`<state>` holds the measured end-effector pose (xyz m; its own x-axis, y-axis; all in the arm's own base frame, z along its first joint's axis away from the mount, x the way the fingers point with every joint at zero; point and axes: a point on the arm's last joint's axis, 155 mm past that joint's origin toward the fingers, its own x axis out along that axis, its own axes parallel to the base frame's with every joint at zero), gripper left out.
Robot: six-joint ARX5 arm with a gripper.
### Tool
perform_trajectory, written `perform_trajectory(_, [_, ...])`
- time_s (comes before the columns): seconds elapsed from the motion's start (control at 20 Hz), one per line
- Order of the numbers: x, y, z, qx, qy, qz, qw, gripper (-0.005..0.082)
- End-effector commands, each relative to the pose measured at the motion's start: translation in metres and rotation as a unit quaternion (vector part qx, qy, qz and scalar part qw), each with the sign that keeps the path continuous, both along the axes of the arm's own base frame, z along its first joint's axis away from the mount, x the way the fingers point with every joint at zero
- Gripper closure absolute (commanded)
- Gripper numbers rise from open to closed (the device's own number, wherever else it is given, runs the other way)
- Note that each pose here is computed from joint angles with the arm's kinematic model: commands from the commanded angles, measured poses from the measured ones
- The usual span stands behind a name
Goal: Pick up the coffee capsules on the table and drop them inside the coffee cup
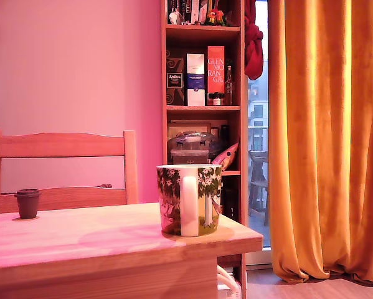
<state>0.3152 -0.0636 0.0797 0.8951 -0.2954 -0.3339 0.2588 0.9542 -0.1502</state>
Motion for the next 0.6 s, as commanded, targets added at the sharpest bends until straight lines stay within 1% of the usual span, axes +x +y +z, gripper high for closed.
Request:
perform_trajectory(0.0, [-0.0011, -0.0006, -0.0082, 0.002, 0.01, -0.002, 1.0, 0.0778])
perform_trajectory(0.05, [-0.0012, -0.0006, -0.0119, 0.002, 0.015, -0.002, 0.9999, 0.0777])
perform_trajectory(0.1, [-0.0014, -0.0006, -0.0152, 0.002, 0.021, -0.002, 0.9998, 0.0742])
perform_trajectory(0.15, [-0.0011, -0.0006, -0.0167, 0.002, 0.022, -0.002, 0.9998, 0.0617])
perform_trajectory(0.2, [0.0006, -0.0006, -0.0147, 0.003, 0.016, -0.003, 0.9999, 0.0397])
perform_trajectory(0.25, [0.0028, -0.0007, -0.011, 0.007, 0.005, -0.004, 1.0, 0.0216])
perform_trajectory(0.3, [0.0045, -0.0008, -0.0084, 0.014, -0.005, -0.007, 0.9999, 0.0141])
perform_trajectory(0.55, [0.0066, -0.001, -0.0148, 0.018, 0.0, -0.009, 0.9998, 0.0148])
